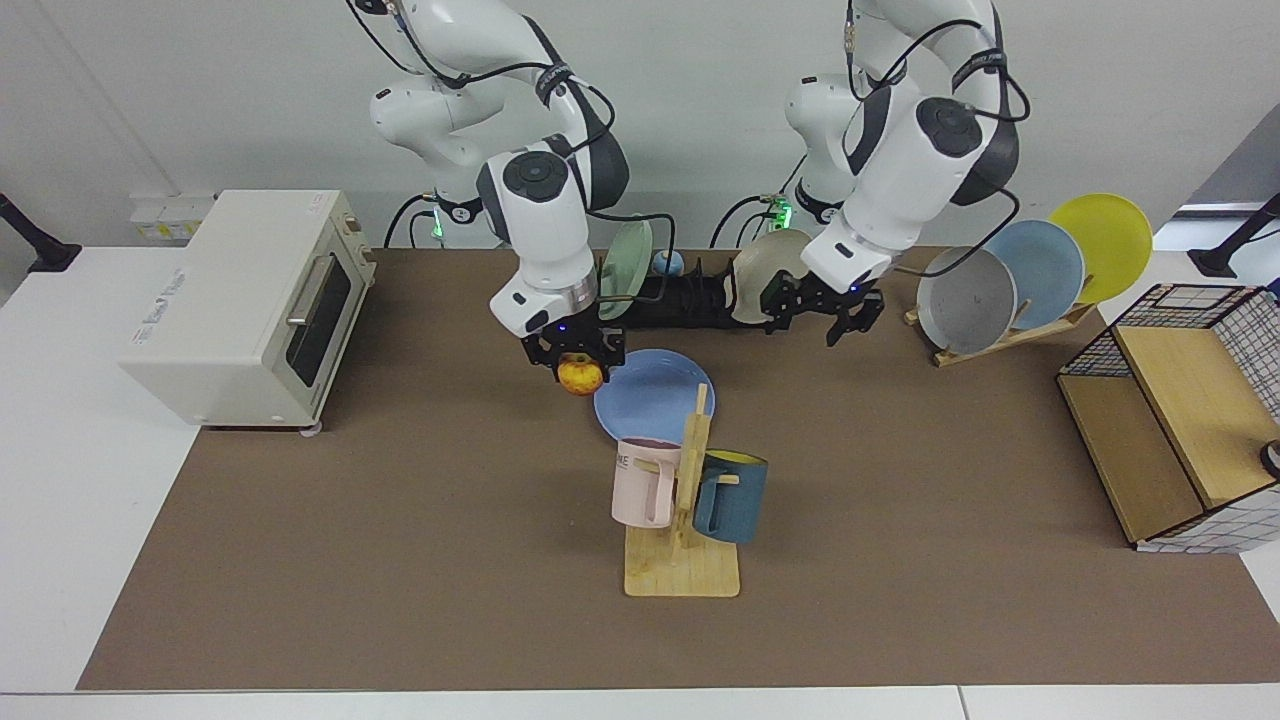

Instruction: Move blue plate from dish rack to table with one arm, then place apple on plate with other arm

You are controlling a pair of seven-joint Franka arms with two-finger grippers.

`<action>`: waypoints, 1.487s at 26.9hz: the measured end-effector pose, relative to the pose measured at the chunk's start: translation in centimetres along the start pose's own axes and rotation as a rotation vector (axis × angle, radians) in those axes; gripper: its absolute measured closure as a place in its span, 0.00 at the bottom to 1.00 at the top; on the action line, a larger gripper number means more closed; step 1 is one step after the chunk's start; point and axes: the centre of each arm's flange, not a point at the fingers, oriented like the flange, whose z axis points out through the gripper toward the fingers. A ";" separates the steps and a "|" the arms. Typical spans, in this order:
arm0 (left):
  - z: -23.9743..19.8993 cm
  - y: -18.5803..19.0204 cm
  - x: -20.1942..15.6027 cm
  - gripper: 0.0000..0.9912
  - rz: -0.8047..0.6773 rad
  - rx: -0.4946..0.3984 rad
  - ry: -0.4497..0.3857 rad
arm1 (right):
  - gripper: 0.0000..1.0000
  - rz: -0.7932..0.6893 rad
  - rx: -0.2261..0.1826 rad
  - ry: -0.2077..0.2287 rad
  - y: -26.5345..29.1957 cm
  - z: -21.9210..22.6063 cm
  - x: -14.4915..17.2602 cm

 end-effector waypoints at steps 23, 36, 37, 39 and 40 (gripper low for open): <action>-6.0 -4.8 -0.6 0.00 -0.069 0.066 0.022 | 0.28 0.009 -0.024 -0.006 -0.2 4.4 -0.7; -6.9 -4.3 -0.9 0.00 -0.062 0.066 0.038 | 0.04 0.026 -0.027 -0.009 0.0 4.5 -0.8; -6.9 -4.3 -0.9 0.00 -0.062 0.066 0.038 | 0.01 0.031 -0.026 -0.006 0.0 4.4 -0.7; -6.9 -4.5 -0.9 0.00 -0.064 0.066 0.038 | 0.00 0.040 -0.022 0.002 0.1 4.0 -0.3; -6.9 -4.5 -0.9 0.00 -0.066 0.066 0.038 | 0.00 0.044 -0.020 0.007 0.2 3.7 0.0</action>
